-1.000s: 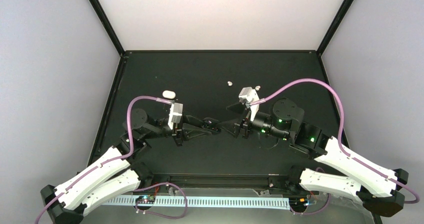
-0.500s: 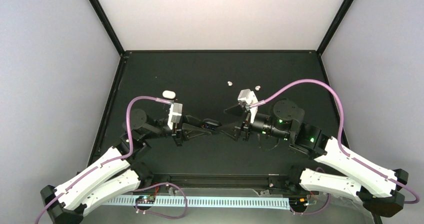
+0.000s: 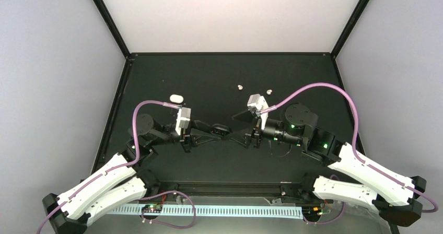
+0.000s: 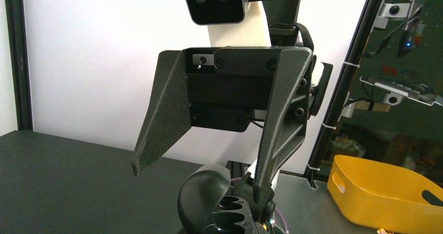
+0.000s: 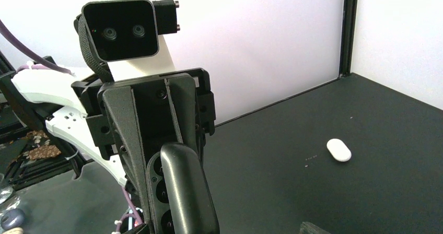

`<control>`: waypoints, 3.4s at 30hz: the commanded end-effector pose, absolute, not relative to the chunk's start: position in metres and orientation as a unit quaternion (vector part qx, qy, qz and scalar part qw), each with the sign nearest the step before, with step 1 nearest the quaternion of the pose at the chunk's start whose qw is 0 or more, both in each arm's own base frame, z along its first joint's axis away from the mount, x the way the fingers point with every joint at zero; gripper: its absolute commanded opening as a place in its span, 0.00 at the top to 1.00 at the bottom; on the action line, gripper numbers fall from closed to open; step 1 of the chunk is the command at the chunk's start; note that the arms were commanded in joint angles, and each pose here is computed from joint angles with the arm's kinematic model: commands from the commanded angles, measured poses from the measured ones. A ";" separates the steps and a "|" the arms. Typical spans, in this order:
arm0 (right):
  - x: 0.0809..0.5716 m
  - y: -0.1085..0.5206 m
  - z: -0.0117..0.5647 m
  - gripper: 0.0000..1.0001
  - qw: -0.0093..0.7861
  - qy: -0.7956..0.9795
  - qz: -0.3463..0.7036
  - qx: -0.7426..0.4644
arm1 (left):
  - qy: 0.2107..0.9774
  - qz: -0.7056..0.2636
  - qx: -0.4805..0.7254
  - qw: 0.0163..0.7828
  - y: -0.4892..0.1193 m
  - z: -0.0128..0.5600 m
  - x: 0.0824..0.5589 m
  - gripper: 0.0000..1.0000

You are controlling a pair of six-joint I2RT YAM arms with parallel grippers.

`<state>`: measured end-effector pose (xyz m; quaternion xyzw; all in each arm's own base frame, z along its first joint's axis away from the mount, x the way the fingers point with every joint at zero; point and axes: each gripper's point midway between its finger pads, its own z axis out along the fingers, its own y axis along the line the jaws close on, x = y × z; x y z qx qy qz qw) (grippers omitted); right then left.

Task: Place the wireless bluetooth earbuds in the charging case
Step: Open the charging case, then adjust the charging case.

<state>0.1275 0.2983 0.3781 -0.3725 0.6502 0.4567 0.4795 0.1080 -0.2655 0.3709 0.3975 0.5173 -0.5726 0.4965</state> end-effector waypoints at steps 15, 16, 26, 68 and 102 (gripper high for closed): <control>0.131 0.299 0.395 0.47 0.504 0.633 0.455 -0.372 | 0.505 -0.577 0.395 0.507 -0.263 0.381 0.105 0.98; 0.131 0.299 0.395 0.49 0.504 0.632 0.456 -0.372 | 0.505 -0.577 0.394 0.507 -0.263 0.381 0.105 0.98; 0.132 0.303 0.395 0.68 0.504 0.631 0.452 -0.379 | 0.498 -0.581 0.401 0.503 -0.265 0.383 0.103 0.98; 0.134 0.303 0.397 0.57 0.510 0.629 0.447 -0.380 | 0.507 -0.580 0.397 0.499 -0.265 0.379 0.105 0.98; 0.135 0.310 0.395 0.90 0.511 0.623 0.440 -0.397 | 0.515 -0.589 0.391 0.485 -0.271 0.376 0.109 0.83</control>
